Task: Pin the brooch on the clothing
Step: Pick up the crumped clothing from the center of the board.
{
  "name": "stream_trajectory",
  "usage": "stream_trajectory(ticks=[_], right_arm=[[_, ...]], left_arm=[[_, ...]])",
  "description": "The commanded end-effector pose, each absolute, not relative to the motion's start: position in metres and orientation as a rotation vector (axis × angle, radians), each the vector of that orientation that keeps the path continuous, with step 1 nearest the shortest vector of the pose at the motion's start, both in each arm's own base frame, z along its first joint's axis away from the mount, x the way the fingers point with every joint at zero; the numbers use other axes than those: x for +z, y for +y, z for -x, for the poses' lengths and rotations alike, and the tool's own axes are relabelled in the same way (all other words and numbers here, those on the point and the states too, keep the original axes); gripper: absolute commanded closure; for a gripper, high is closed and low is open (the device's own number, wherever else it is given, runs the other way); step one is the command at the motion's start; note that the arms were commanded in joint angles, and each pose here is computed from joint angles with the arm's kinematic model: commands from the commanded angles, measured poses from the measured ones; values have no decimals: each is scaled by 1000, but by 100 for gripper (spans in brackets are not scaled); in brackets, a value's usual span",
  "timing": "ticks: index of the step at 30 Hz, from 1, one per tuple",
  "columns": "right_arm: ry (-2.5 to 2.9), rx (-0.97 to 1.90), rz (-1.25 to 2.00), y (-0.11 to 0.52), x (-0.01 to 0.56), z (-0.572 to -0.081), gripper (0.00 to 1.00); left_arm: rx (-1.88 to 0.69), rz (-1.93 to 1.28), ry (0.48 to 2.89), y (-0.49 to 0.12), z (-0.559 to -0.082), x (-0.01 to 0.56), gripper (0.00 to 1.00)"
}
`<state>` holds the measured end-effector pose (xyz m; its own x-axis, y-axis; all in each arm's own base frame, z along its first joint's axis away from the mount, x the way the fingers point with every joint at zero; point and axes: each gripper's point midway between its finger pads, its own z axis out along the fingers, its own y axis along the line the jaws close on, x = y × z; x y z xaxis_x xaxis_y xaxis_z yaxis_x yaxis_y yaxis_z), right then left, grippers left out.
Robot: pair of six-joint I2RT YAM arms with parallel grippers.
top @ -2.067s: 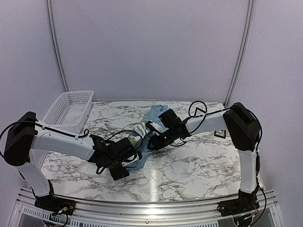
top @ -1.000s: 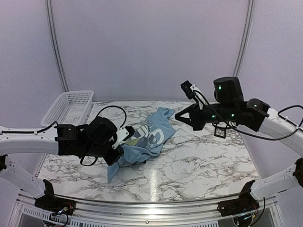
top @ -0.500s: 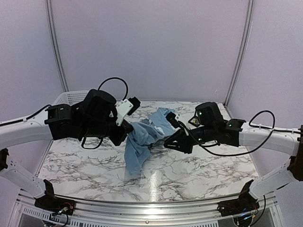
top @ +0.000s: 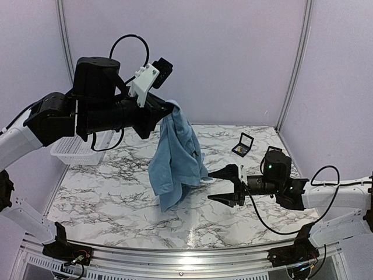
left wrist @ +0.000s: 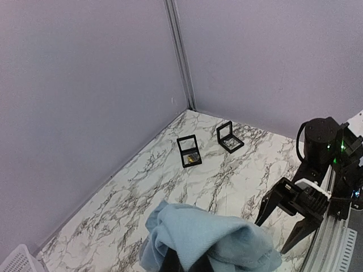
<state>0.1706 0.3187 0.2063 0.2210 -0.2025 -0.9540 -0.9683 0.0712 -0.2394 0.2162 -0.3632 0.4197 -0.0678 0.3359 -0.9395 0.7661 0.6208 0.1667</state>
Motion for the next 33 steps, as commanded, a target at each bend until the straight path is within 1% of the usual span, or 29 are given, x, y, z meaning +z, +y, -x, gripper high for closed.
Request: stream_trajectory(ticks=[1,4,7,13,19,24,28,33], right_arm=[[973,649,1277,321,249,-190,34],[1015,623,1239,325,242,-201,34],[1032,634,1236,331,231,-197,34],[1121,727,1114,322,221,-183,39],[1200,799,1023,321,214,-165,39],[1248,798,837,325,250,-191,43],[1338,780,785,332,254,-209,43],[1415,754,721,326,240,-219,42]], left_arm=[[-429,-925,1550,-376,-214,460,100],[-403,-877,1495,-375,-219,490,100],[-368,-821,1456,-371,-226,516,100],[-383,-810,1418,-374,-225,532,100],[-377,-823,1408,-381,-227,532,100],[-366,-830,1408,-383,-228,529,100],[-363,-833,1407,-384,-228,529,100],[-373,-837,1402,-385,-227,530,100]])
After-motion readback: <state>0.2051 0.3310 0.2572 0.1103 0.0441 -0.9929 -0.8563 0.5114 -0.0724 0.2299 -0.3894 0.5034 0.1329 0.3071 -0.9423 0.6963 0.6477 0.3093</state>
